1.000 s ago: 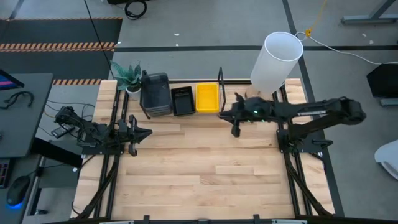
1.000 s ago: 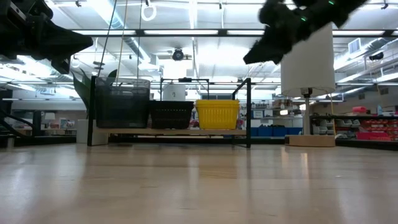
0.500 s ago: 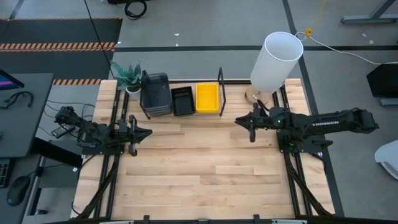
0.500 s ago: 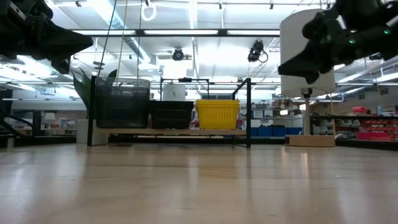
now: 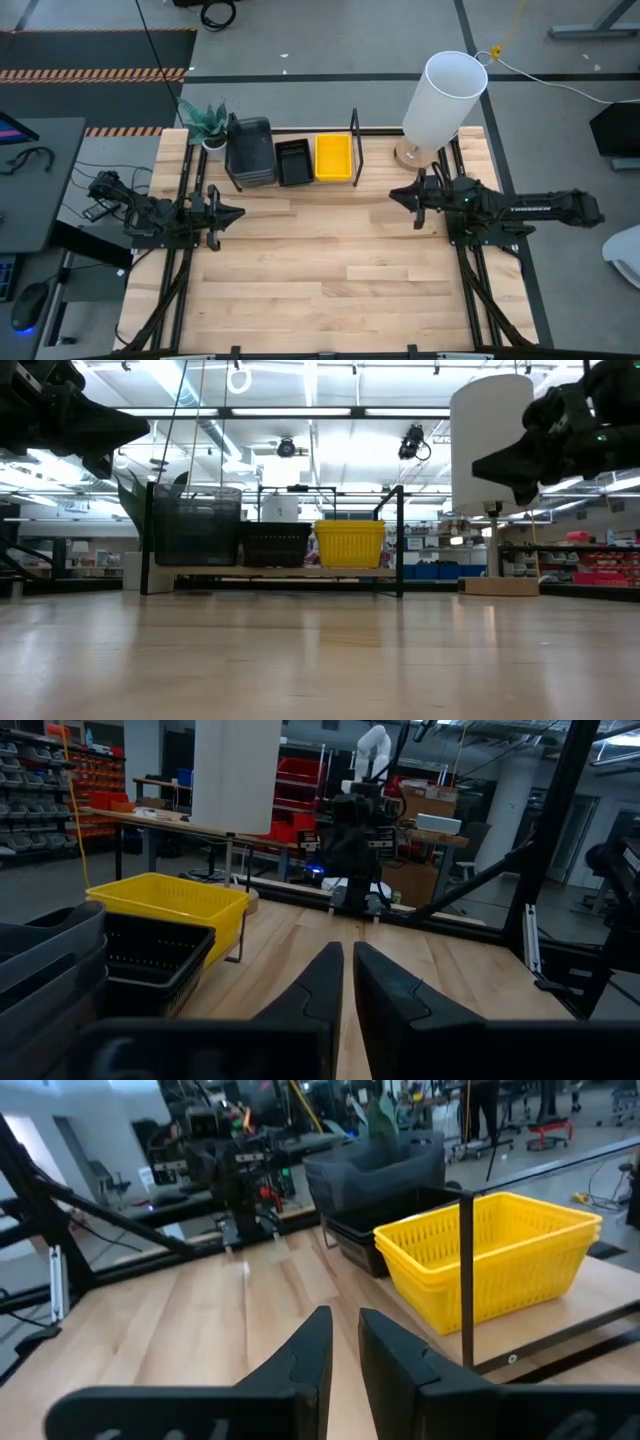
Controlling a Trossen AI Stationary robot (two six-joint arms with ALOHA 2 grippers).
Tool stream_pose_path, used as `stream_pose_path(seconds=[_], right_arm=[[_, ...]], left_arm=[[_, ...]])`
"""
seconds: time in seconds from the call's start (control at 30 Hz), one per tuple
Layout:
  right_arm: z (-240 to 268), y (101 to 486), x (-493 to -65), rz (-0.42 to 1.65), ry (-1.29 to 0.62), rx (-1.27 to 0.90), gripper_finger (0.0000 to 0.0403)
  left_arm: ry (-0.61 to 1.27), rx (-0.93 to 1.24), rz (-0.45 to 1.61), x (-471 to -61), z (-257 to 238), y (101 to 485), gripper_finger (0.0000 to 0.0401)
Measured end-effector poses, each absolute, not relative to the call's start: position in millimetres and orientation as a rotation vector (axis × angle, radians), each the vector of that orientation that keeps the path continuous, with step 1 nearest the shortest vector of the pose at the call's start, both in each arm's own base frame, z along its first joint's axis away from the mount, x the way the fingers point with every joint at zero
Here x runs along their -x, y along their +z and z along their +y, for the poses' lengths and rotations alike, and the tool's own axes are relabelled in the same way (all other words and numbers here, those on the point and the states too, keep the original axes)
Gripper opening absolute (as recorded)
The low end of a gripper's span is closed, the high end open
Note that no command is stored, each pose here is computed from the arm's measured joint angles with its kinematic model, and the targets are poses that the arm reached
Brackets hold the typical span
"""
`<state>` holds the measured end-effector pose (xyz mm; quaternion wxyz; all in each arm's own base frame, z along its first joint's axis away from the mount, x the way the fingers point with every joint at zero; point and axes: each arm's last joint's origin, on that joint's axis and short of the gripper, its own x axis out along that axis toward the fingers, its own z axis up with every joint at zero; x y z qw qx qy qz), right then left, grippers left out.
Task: Stack baskets on shelf by color
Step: Return to Home Position
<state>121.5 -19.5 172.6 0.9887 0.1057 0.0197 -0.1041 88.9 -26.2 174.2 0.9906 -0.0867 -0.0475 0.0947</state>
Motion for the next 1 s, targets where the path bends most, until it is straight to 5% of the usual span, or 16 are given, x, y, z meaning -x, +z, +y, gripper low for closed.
stream_pose_path(seconds=[1.0], right_arm=[[-19.1,167.6,-117.4,-0.017,-0.212,-0.266,0.0057]], left_arm=[[0.19,0.173,-0.096,-88.8,-26.2,174.3,0.0029]])
